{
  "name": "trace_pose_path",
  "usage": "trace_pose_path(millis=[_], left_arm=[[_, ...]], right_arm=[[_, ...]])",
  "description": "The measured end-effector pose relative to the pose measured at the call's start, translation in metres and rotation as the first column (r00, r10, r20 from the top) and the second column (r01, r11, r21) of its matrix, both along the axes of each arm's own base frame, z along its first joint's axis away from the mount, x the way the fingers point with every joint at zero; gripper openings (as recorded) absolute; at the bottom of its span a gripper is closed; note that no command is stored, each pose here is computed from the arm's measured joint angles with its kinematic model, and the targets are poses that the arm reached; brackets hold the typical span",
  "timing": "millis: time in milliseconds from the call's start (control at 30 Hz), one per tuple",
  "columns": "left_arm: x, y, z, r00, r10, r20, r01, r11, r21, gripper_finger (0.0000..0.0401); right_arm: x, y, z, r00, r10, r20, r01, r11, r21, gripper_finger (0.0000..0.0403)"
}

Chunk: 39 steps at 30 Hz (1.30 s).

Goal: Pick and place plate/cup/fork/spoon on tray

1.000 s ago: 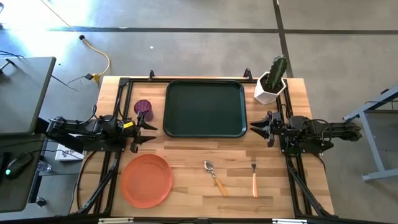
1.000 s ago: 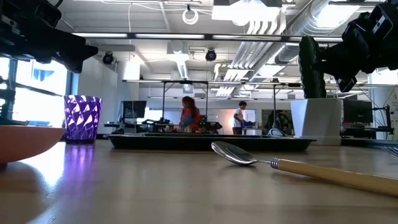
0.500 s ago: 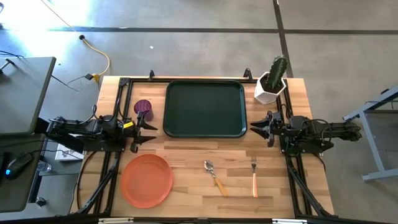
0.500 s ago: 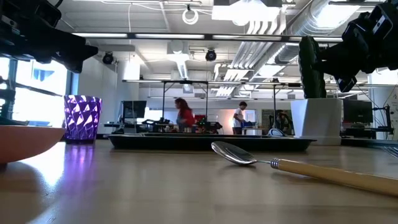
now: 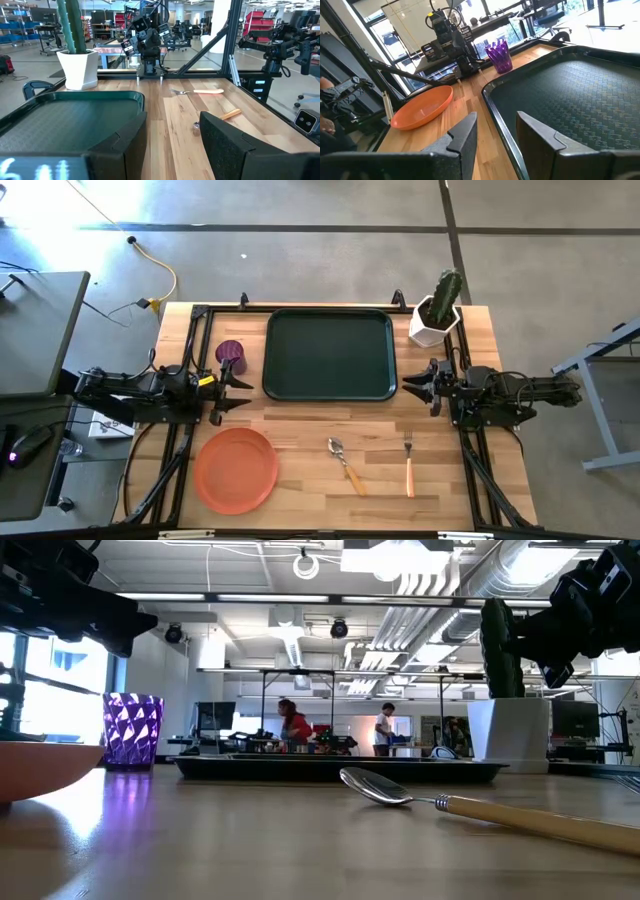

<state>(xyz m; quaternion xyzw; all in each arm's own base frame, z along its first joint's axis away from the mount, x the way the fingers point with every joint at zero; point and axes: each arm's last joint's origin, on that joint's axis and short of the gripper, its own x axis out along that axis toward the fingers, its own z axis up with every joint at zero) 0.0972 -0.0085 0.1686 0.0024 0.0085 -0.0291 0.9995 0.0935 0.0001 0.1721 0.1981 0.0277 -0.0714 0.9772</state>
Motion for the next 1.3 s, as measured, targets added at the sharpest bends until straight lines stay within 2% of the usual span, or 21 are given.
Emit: trace_pose_path(millis=[1300], left_arm=[[0.0000, 0.0005, 0.0002, 1.000, 0.018, 0.003, -0.018, 1.000, 0.000, 0.0170]], right_arm=[[0.0001, 0.0000, 0.0008, 1.000, 0.000, 0.009, 0.000, 1.000, 0.001, 0.0126]])
